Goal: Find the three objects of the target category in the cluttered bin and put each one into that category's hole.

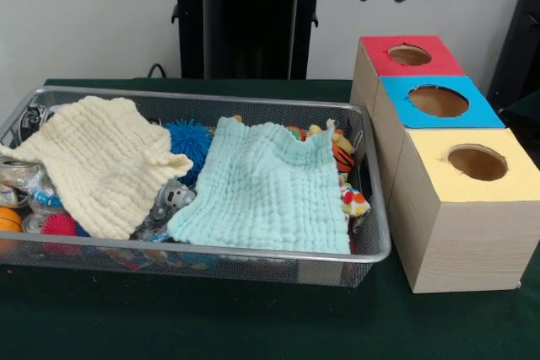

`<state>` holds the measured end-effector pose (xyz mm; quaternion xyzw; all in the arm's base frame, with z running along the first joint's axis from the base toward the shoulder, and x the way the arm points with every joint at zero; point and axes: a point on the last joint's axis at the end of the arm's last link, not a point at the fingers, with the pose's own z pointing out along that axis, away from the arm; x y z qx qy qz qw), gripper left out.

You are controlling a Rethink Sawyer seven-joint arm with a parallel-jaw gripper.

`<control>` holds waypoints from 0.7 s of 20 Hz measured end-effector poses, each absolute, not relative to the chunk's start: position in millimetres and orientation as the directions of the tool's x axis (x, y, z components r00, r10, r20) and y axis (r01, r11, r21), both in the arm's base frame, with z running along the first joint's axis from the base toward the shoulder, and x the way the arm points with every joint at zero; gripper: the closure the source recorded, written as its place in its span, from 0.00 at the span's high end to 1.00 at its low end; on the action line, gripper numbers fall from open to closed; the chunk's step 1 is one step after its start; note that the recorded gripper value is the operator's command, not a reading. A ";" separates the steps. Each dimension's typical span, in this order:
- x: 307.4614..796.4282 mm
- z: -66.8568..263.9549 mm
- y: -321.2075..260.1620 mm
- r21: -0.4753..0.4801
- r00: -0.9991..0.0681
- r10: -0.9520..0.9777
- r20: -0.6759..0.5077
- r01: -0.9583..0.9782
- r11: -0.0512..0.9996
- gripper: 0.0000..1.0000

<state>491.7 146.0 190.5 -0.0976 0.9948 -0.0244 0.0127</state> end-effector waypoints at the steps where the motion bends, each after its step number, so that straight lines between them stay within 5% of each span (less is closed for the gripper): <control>1: 494.2 187.1 144.8 -0.059 -0.980 -0.199 -0.028 -0.197 0.979 1.00; 14: 530.3 123.6 114.2 -0.157 -0.959 -0.216 -0.180 -0.189 0.969 1.00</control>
